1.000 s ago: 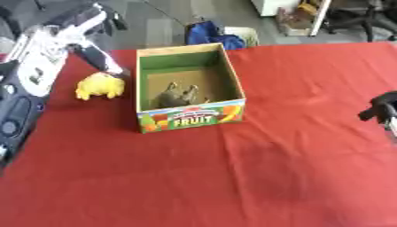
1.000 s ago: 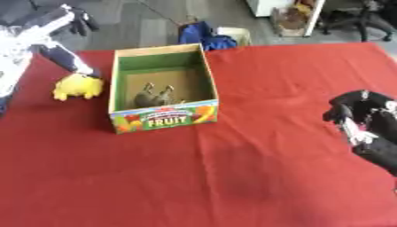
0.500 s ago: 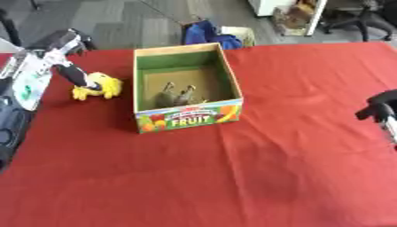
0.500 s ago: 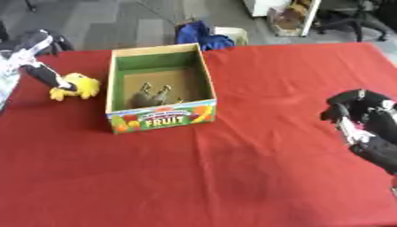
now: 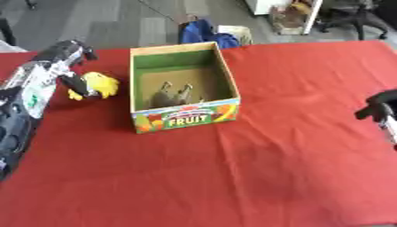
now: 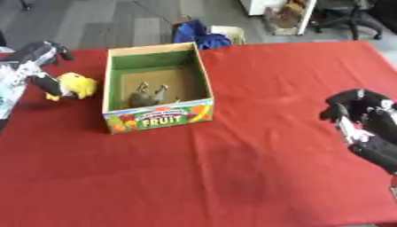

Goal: Pick up objects on the table and place them in the box.

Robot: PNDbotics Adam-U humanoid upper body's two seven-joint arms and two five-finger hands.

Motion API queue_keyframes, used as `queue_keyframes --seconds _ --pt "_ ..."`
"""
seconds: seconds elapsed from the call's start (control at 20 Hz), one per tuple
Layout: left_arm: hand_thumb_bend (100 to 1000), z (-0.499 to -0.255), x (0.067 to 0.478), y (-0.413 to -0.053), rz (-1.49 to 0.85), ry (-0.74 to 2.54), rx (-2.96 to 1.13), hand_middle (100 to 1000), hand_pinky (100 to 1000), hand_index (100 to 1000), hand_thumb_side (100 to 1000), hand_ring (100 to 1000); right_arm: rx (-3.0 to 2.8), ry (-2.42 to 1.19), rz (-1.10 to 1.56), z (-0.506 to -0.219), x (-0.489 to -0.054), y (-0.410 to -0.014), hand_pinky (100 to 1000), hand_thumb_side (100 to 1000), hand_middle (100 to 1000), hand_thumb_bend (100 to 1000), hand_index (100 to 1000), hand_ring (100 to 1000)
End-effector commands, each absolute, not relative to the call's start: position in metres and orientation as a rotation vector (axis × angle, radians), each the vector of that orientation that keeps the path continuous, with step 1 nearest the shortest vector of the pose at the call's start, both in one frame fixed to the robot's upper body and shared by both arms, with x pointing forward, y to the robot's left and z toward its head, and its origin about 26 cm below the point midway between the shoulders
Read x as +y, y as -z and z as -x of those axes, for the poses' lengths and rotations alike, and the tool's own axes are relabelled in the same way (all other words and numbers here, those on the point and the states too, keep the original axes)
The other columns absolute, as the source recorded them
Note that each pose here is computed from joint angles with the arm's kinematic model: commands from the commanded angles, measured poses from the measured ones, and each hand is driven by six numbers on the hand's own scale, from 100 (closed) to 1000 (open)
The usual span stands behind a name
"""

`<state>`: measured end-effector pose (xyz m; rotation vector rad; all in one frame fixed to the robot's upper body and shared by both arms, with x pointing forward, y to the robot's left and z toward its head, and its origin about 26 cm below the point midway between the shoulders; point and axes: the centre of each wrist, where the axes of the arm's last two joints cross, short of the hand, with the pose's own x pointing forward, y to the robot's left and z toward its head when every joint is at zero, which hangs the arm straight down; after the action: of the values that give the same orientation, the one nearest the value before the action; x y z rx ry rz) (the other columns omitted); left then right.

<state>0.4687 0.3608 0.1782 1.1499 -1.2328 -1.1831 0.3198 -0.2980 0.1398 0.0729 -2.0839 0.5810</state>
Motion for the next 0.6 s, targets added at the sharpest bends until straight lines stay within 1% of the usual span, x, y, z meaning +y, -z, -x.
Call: queue_keyframes --seconds 0.05,0.3,0.6 --pt "696 -0.47 0.368 -0.188 -1.209 1.127 -1.252 674 685 758 140 648 -2.105 -0.596 -0.054 -0.32 -0.301 -0.147 653 305 487 100 642 548" --pt "603 -0.469 0.371 -0.18 -1.237 1.076 -1.259 661 676 750 160 634 -2.107 -0.595 -0.057 -0.32 -0.3 -0.147 653 307 487 100 642 548" --pt "515 -0.469 0.374 -0.17 -1.191 1.104 -1.191 597 656 714 183 588 -2.107 -0.594 -0.056 -0.321 -0.301 -0.147 653 306 486 100 641 548"
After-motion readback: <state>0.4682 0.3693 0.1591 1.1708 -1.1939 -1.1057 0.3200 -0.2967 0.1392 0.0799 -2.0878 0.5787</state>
